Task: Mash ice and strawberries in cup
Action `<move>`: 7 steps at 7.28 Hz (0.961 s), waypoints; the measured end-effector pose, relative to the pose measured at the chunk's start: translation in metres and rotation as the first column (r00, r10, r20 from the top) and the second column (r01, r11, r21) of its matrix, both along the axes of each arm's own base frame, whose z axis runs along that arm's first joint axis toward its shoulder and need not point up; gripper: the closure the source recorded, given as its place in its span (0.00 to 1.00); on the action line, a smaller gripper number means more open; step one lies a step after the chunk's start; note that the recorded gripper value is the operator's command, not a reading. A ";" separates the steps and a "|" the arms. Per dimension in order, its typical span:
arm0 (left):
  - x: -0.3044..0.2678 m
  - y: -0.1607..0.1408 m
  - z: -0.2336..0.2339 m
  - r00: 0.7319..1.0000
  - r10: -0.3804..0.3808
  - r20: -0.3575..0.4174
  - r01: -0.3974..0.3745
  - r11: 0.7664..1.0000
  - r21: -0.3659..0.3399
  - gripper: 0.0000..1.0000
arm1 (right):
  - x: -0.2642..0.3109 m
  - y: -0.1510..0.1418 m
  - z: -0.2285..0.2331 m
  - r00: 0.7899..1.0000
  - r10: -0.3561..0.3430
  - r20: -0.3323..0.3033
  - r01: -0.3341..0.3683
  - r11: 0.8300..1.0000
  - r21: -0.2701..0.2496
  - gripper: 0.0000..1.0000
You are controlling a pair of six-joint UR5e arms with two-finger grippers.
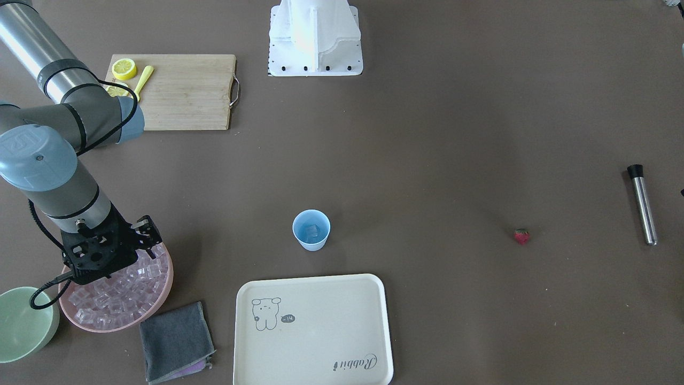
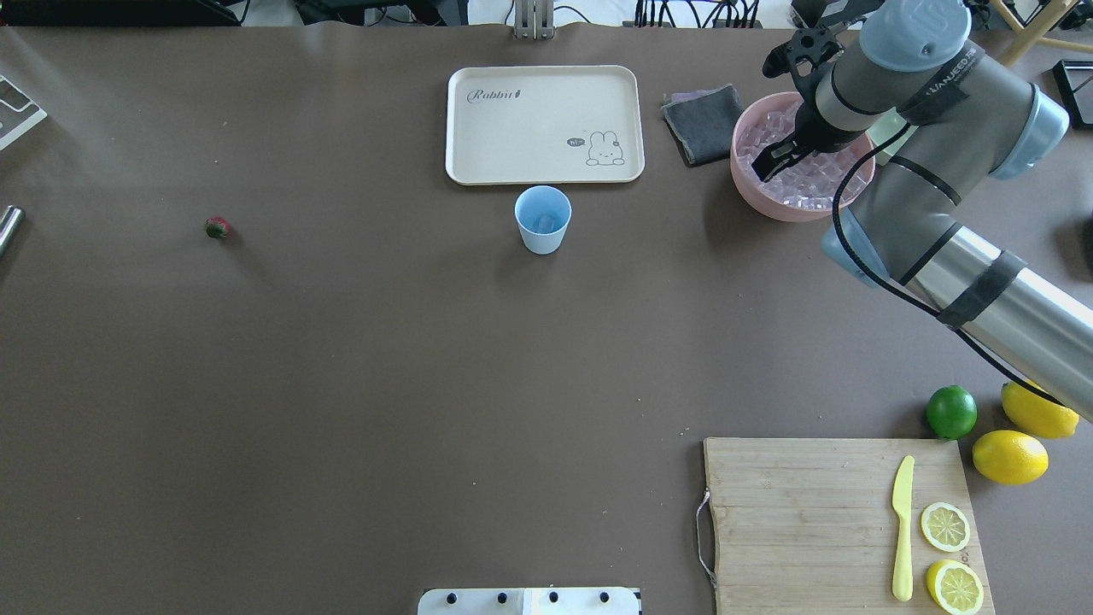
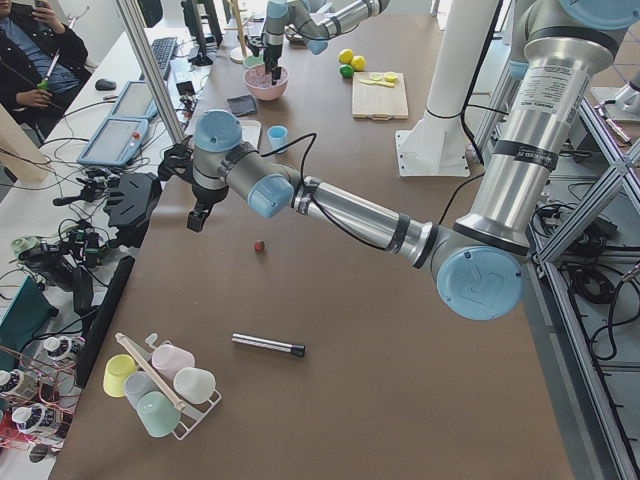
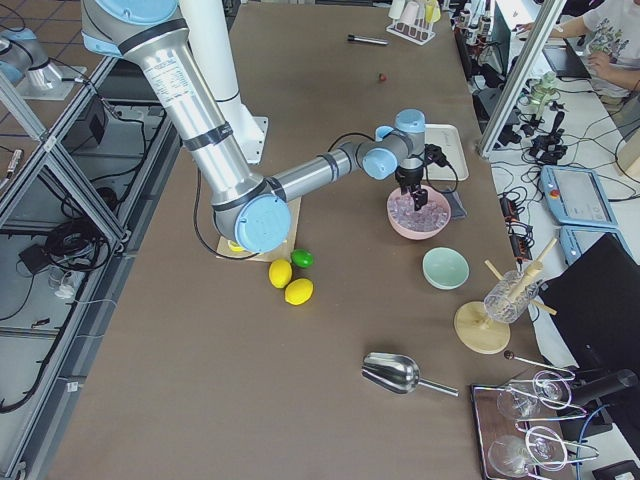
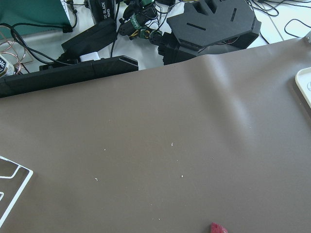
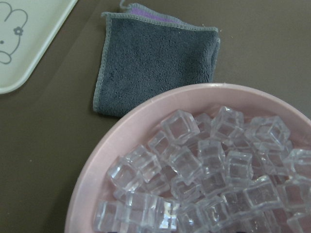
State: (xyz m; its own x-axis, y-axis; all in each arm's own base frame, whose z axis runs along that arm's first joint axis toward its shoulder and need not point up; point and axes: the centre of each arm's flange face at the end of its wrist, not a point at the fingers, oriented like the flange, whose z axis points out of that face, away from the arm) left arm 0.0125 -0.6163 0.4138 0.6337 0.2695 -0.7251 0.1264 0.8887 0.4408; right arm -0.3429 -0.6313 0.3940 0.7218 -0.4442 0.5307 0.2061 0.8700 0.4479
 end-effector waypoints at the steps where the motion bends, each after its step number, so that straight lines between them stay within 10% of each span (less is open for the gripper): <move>1: 0.000 -0.001 -0.001 1.000 -0.004 0.005 0.004 1.000 0.003 0.02 | 0.000 0.000 0.001 1.000 0.003 0.000 -0.003 1.000 -0.005 0.02; 5: 0.001 -0.006 -0.002 0.999 -0.020 0.027 0.020 1.000 0.010 0.02 | -0.003 0.000 0.014 1.000 -0.007 0.000 0.007 0.999 -0.041 0.06; 7: 0.001 -0.007 -0.005 0.999 -0.024 0.030 0.023 1.000 0.017 0.02 | -0.001 0.000 0.020 1.000 -0.013 0.004 0.014 0.998 -0.058 0.26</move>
